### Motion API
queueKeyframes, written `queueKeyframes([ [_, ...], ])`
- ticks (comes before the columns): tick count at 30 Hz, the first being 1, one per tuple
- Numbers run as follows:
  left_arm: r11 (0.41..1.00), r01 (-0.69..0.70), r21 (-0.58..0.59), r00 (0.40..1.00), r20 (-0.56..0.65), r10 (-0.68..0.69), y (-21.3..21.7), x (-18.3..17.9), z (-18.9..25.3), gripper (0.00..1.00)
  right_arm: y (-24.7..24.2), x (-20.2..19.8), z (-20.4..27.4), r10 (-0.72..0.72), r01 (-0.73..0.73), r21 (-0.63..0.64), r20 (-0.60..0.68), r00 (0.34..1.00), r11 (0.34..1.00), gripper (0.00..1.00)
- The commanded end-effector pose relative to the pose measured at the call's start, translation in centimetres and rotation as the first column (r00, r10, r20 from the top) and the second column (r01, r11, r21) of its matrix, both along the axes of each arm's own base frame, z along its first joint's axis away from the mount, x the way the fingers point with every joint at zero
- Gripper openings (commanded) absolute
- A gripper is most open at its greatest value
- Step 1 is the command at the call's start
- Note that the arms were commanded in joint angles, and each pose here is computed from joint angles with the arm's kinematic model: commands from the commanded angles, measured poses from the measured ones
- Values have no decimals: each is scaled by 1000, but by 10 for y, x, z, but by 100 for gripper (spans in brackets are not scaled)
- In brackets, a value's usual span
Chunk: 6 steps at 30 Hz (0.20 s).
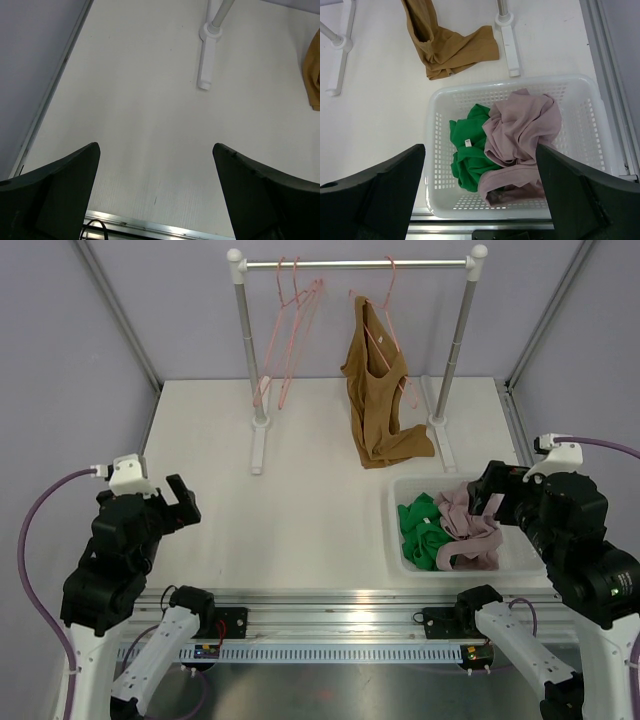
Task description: Remove the tank top from the hanger
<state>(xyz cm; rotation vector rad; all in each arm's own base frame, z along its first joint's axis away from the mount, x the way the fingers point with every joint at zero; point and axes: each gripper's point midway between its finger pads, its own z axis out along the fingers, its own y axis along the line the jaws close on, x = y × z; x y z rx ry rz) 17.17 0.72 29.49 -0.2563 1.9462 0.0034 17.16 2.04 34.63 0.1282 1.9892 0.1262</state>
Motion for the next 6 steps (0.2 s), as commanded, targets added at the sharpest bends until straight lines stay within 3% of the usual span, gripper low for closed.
queueKeyframes([
  [1,1000,25,-14,997,76,-24,-4,5,16,99,4,8,7,8,-9,18,38,999,1000,99],
  [6,1000,25,-19,996,90,-23,-4,5,17,99,4,10,2,6,-6,5,24,1000,1000,100],
])
